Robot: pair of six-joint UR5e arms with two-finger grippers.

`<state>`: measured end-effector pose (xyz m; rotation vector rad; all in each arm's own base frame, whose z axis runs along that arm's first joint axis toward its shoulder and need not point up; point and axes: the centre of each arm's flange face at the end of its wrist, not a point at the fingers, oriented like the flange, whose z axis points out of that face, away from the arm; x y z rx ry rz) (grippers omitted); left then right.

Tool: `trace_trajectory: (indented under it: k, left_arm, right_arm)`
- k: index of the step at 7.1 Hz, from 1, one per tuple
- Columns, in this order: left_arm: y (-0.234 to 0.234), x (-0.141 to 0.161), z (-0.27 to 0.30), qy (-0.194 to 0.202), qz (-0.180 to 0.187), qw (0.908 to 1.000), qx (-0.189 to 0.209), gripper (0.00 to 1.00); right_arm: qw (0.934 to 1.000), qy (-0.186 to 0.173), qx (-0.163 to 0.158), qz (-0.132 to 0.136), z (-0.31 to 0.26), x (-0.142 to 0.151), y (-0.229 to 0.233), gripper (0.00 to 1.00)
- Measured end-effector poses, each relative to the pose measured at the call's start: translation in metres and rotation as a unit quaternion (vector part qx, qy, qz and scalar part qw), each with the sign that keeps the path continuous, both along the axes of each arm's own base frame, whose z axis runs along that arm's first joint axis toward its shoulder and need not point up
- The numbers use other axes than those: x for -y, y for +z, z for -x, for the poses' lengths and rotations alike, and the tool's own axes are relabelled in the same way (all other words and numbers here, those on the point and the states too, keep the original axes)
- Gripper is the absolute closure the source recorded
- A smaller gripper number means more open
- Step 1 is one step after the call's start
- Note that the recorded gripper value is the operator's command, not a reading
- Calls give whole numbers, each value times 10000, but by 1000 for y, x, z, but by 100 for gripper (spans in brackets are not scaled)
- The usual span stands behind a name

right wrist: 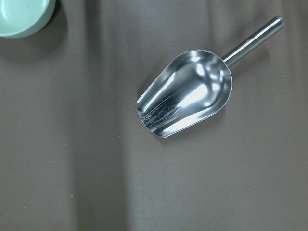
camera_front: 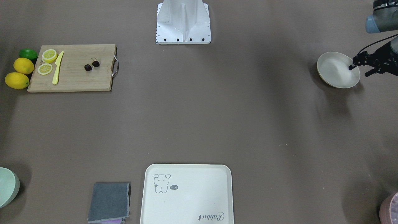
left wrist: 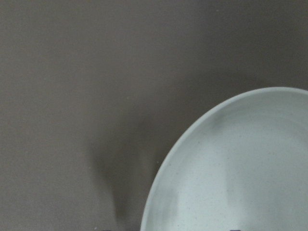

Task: Place red cherry on plate

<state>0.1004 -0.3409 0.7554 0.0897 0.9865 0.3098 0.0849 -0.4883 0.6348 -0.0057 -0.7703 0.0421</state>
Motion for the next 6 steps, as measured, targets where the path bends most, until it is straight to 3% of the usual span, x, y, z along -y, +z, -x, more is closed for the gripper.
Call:
trace_trajectory:
  k: [1,2,6]
  left_arm:
    - [1,0,-1,19,-7,10000,2,69]
    - [2,-1,-1,26,-10,10000,4,100]
    - [14,-13,10,-42,15,9999,-144,100]
  right_arm:
    - [10000,0,0,-3,0,0,0,0]
    - [10000,0,-1,-11,0,0,-1,0]
    - [10000,-1,-2,-55,0,2,-5,0]
